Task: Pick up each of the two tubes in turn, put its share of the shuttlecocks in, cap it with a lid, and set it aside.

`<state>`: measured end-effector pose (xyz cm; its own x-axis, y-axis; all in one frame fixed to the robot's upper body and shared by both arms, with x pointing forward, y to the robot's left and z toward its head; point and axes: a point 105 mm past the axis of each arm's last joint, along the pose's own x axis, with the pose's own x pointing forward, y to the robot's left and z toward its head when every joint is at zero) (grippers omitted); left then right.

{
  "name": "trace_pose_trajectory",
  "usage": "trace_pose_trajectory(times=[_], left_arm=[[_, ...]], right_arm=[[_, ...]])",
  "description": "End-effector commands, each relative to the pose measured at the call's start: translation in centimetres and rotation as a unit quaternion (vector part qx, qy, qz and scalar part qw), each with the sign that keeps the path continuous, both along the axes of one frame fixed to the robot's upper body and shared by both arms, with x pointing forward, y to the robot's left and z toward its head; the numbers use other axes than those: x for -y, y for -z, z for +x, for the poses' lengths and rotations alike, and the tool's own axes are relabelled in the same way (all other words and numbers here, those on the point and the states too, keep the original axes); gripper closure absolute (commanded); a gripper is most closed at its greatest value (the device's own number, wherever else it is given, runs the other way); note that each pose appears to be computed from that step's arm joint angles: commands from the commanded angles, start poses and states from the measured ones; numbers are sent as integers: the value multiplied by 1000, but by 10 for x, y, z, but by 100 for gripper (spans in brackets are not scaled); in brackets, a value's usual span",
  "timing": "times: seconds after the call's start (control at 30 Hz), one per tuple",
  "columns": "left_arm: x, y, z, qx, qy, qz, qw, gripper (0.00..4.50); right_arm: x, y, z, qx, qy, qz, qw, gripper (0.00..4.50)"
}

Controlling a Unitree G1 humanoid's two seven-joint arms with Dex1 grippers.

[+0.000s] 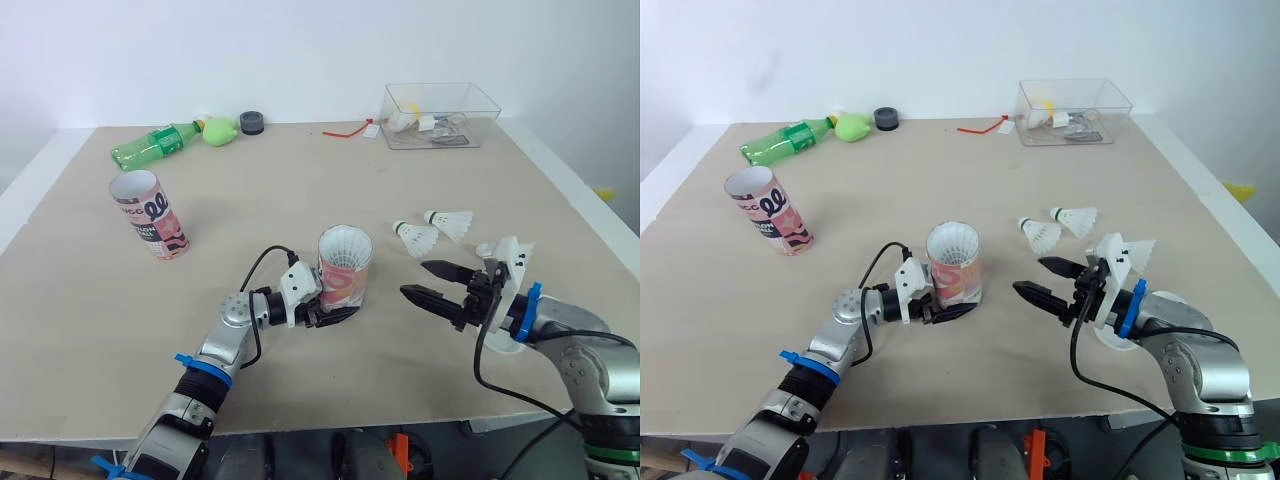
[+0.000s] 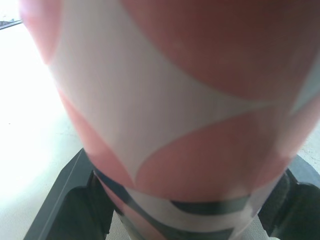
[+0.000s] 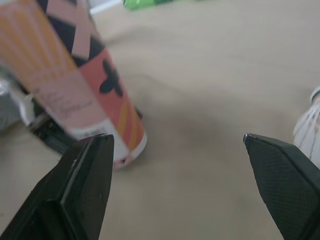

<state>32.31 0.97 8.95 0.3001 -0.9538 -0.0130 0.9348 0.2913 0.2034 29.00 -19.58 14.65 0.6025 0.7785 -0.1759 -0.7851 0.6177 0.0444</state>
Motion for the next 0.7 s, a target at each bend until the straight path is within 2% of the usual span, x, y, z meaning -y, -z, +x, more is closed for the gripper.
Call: trace_pose_trajectory(times=[0.03, 0.1, 0.23, 0.43, 0.7], left_arm=[[2, 5, -3, -8, 11, 11, 1000, 147], [2, 6, -4, -8, 11, 13, 1000, 147], [1, 7, -3, -8, 10, 15, 1000, 147], [2, 9, -4, -13, 11, 17, 1000, 147], [3, 10, -4, -19, 4, 11, 1000, 147]], right_arm=[[3, -5, -8, 16, -40, -90, 995, 7], [12, 1, -14, 12, -74, -184, 980, 7], [31, -9, -17, 6, -102, -299, 949, 7], [47, -32, -15, 4, -146, -394, 907, 7], [83, -38, 2, 5, -181, -517, 837, 7]])
